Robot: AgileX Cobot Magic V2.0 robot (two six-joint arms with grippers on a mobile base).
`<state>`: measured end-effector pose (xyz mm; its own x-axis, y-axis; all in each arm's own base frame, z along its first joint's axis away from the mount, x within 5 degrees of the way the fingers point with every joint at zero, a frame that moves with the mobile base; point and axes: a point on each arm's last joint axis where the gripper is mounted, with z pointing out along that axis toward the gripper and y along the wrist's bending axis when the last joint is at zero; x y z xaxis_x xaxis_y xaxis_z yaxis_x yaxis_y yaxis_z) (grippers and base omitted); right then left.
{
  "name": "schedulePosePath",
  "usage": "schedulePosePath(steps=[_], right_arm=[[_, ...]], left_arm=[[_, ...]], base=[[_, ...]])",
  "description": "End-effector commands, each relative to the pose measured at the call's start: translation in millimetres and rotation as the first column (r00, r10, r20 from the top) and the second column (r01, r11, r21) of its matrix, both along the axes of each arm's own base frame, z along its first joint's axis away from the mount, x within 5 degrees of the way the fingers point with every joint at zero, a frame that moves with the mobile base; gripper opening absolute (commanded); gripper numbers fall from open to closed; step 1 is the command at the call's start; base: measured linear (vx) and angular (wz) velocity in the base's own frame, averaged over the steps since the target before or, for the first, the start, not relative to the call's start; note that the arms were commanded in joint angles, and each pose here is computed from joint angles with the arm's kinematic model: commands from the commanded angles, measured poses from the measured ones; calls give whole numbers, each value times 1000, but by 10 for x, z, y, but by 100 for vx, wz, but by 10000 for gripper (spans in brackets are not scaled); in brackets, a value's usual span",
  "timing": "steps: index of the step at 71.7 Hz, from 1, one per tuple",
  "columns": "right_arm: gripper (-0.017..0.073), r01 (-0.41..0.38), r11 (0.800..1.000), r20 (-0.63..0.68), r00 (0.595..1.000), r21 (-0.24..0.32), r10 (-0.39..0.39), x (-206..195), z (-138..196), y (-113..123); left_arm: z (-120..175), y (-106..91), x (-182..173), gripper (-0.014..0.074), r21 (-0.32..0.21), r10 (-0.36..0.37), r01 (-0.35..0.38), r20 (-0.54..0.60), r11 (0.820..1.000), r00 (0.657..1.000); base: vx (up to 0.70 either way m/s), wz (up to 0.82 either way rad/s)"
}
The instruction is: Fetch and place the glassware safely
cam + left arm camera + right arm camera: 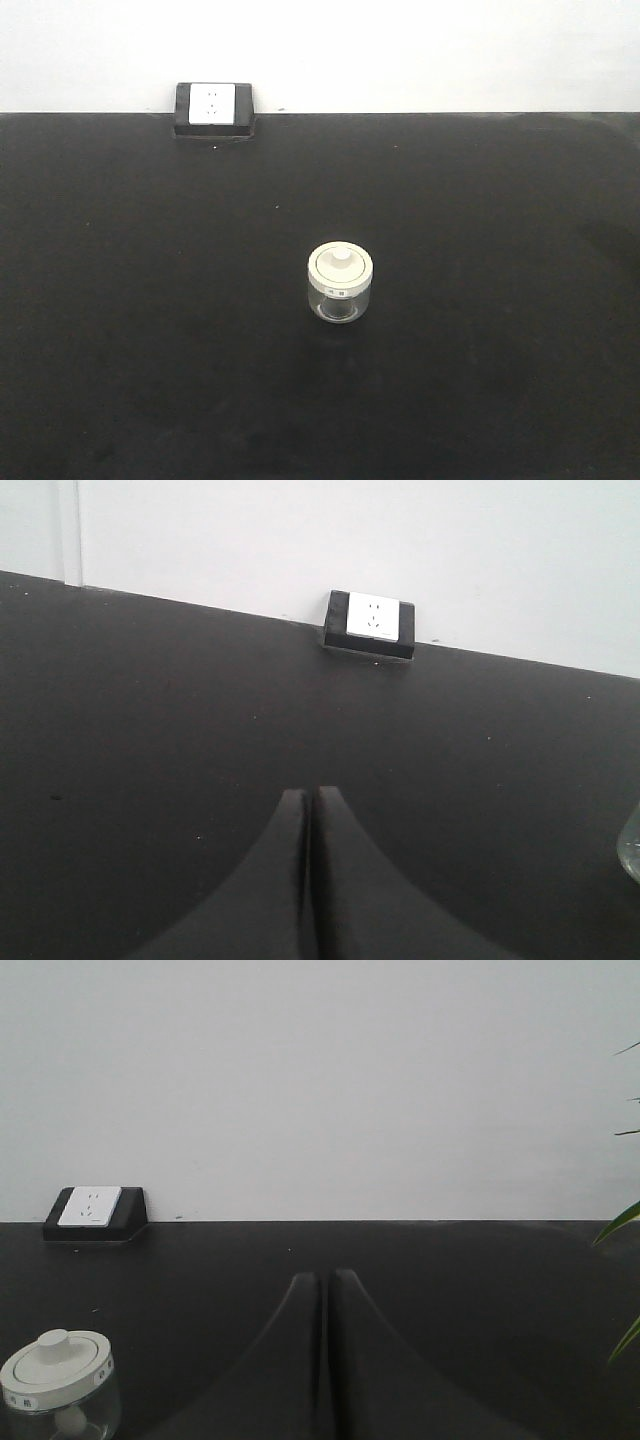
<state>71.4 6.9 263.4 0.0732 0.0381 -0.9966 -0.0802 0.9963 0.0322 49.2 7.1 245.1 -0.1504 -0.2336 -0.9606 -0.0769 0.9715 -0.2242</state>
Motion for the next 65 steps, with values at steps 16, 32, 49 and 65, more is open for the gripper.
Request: schedulePosePath(steps=[16, 32, 49, 65], right_arm=[[-8, 5, 1000, 23, 1000, -12, -5, -4, 94, -2], [-8, 5, 1000, 23, 1000, -12, -5, -4, 94, -2], [-8, 5, 1000, 23, 1000, -12, -5, -4, 94, -2], [-8, 5, 1000, 24, 1000, -12, -4, -4, 94, -2]], left_arm=[[139, -16, 2, -7, -6, -17, 17, 78, 1000, 997], [139, -16, 2, -7, -6, -17, 17, 78, 1000, 997], [111, -16, 8, -7, 20, -21, 20, 69, 1000, 997], [-101, -67, 67, -7, 144, -92, 84, 49, 986, 995]], base=[[0, 0], [0, 0], [0, 0], [0, 0]])
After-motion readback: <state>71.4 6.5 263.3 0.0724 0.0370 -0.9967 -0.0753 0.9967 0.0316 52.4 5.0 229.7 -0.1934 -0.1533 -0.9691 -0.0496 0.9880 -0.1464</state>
